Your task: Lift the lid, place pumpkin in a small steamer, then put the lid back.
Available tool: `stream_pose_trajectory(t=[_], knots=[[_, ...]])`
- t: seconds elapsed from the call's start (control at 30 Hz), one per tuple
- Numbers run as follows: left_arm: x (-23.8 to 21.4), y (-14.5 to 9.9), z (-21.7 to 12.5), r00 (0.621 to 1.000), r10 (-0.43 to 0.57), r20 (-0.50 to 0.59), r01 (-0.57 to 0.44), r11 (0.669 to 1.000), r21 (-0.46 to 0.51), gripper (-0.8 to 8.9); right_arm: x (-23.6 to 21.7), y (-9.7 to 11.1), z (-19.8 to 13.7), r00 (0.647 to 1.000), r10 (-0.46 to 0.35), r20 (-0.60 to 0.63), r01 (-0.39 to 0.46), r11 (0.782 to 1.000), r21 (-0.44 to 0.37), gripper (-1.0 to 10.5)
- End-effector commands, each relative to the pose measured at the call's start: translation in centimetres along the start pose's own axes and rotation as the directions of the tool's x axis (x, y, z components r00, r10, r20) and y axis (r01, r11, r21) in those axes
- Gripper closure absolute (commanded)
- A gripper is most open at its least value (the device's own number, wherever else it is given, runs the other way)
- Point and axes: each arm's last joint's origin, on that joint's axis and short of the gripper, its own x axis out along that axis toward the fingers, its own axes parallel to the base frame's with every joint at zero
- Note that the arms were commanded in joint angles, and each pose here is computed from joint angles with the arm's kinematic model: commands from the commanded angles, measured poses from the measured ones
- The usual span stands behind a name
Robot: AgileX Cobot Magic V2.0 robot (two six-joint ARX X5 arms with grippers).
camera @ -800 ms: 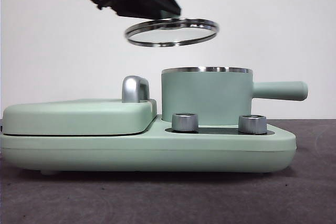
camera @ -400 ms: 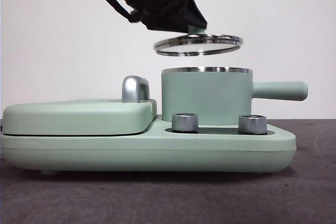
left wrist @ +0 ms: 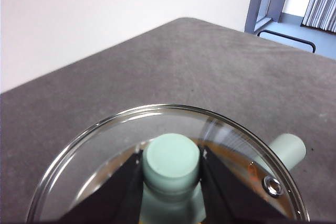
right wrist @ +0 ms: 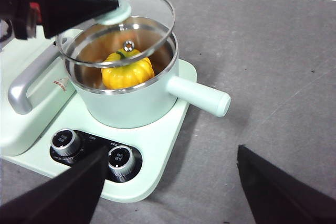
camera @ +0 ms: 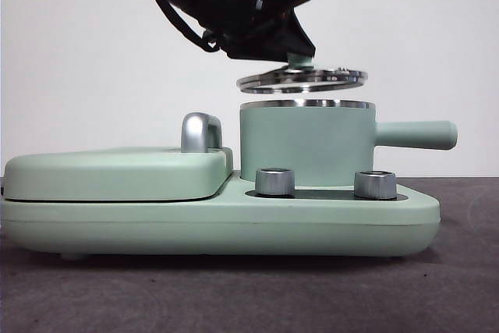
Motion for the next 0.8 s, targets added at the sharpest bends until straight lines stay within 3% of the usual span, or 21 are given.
stream_pose_trajectory(t=[0.03,0.8], knots=[[0.5,-0.3,1.1,0.998,-0.014,0.055,0.012,0.999,0.037,8.03,0.0,0.1,0.2,1.0,0.008,0.006,-0.008,1.0,0.018,5.7],[1.2,-0.4,-0.1,0.999,-0.043,0.004,0.042,0.998,0.056,8.04,0.0,0.1,0.2,1.0,0.008,0.007,-0.008,1.0,0.018,5.7]])
